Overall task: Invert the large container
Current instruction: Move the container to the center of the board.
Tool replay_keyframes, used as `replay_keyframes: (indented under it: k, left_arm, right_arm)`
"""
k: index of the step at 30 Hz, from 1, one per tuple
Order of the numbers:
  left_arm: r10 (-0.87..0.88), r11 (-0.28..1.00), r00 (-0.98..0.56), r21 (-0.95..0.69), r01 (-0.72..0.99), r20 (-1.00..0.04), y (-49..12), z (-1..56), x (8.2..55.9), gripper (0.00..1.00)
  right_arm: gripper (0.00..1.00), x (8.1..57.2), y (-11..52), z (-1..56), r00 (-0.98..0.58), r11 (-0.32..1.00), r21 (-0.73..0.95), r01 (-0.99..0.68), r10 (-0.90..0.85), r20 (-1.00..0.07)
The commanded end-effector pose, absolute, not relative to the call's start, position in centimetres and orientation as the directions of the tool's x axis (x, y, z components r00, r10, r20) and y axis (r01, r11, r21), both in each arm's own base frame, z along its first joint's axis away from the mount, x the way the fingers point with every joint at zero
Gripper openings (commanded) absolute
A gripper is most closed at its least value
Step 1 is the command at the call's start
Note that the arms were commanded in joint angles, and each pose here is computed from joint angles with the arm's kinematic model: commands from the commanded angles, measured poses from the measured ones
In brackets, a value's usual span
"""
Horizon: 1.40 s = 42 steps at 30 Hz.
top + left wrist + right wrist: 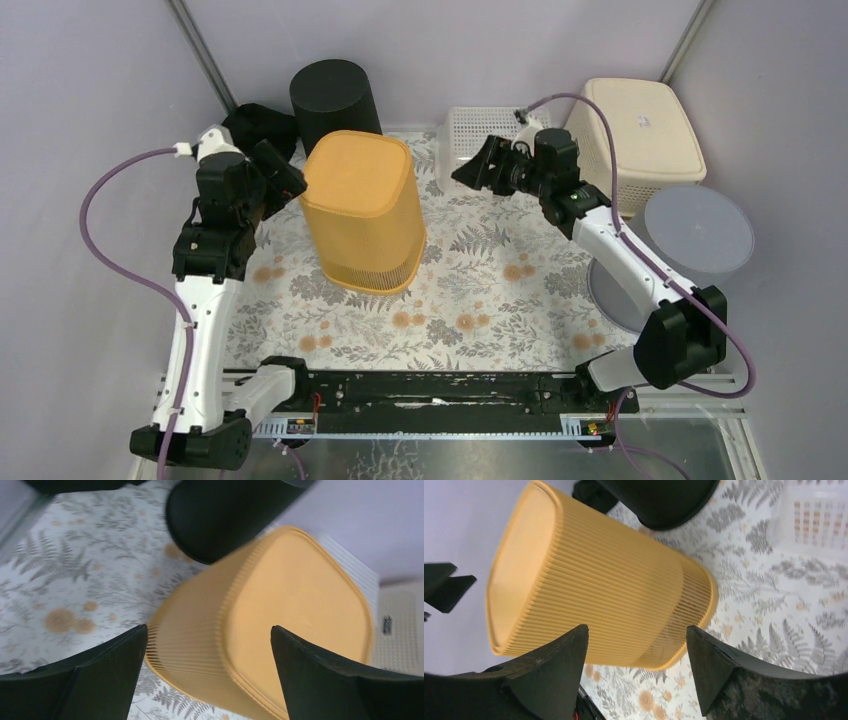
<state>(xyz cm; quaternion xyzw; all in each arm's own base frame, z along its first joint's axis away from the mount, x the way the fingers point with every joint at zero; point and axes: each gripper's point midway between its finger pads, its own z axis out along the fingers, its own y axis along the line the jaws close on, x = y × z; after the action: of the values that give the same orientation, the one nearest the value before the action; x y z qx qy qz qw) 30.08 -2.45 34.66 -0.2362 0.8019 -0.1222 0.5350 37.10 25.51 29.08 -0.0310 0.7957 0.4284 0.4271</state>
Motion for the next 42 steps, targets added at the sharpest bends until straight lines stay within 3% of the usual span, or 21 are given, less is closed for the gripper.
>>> replay_keyframes:
  k: [1,8,15,24,29,42]
  left_arm:
    - [-0.568,0.780,-0.179,-0.457,-0.427,-0.803,2.9,33.6,31.3,1.00]
    - [-0.643,0.718,-0.230,-0.470,-0.514,-0.730,5.2,28.0,33.7,1.00]
    - [-0.657,0.741,-0.376,-0.467,-0.483,-0.653,2.2,21.0,33.9,1.00]
    - [-0.603,0.794,-0.488,-0.422,-0.437,-0.630,-3.1,16.4,34.2,1.00]
    - [-0.592,0.802,-0.470,-0.420,-0.425,-0.655,-2.8,18.2,33.2,1.00]
    - [-0.574,0.816,-0.360,-0.548,-0.183,-0.735,-4.5,32.4,27.5,1.00]
  right_arm:
    - [0.78,35.3,25.5,27.5,-0.673,0.619,0.677,-0.399,0.304,-0.674]
    - [0.78,33.6,24.7,25.6,-0.702,0.635,0.684,-0.359,0.300,-0.646]
    - [0.78,31.7,23.3,24.6,-0.716,0.674,0.667,-0.317,0.291,-0.635]
    - [0.78,29.5,20.3,20.4,-0.740,0.772,0.602,-0.205,0.280,-0.611]
    - [0.78,29.8,20.7,16.5,-0.776,0.765,0.625,-0.153,0.299,-0.556]
    - [0.77,34.8,28.6,11.8,-0.832,0.677,0.710,-0.191,0.272,-0.484]
